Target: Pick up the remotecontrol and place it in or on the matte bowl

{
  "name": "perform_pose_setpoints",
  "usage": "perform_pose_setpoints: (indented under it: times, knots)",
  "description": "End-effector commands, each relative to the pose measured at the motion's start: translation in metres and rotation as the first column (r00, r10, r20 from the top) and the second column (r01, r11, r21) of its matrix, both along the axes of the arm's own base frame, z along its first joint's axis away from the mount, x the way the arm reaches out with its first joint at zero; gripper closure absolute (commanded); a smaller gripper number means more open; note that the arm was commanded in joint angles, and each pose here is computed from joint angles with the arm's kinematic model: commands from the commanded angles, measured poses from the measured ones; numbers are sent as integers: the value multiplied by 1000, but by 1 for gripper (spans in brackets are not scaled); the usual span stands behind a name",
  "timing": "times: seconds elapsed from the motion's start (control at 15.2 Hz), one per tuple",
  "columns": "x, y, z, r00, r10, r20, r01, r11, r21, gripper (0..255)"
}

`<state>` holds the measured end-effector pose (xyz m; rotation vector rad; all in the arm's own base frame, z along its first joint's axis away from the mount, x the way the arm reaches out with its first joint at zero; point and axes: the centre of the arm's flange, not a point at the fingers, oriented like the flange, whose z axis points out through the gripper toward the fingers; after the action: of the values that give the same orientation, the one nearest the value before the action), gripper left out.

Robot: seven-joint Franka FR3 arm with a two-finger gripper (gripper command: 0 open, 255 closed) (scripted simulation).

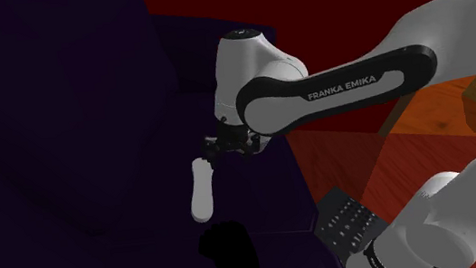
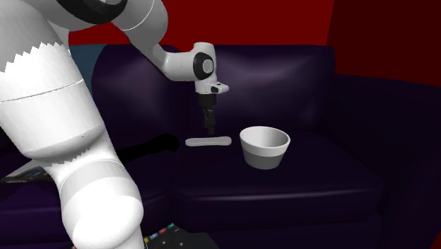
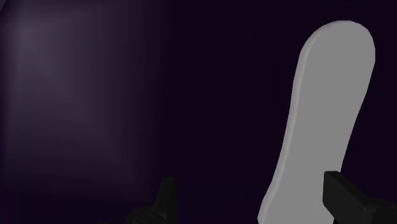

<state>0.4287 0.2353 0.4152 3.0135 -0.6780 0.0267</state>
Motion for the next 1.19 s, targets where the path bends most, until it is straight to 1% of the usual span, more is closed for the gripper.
perform_pose_setpoints:
  times: [0.0,0.26,0.33,0.79,1.12]
  knots:
    - [11,20,-14,999,-33,-1,33,999,8,0]
    - [37,56,-40,996,-93,-5,93,995,22,0]
    - [39,58,-42,995,-96,-5,96,995,22,0]
    - [39,57,-82,995,-96,-5,96,995,22,0]
    - [39,57,-82,995,-96,-5,96,995,22,0]
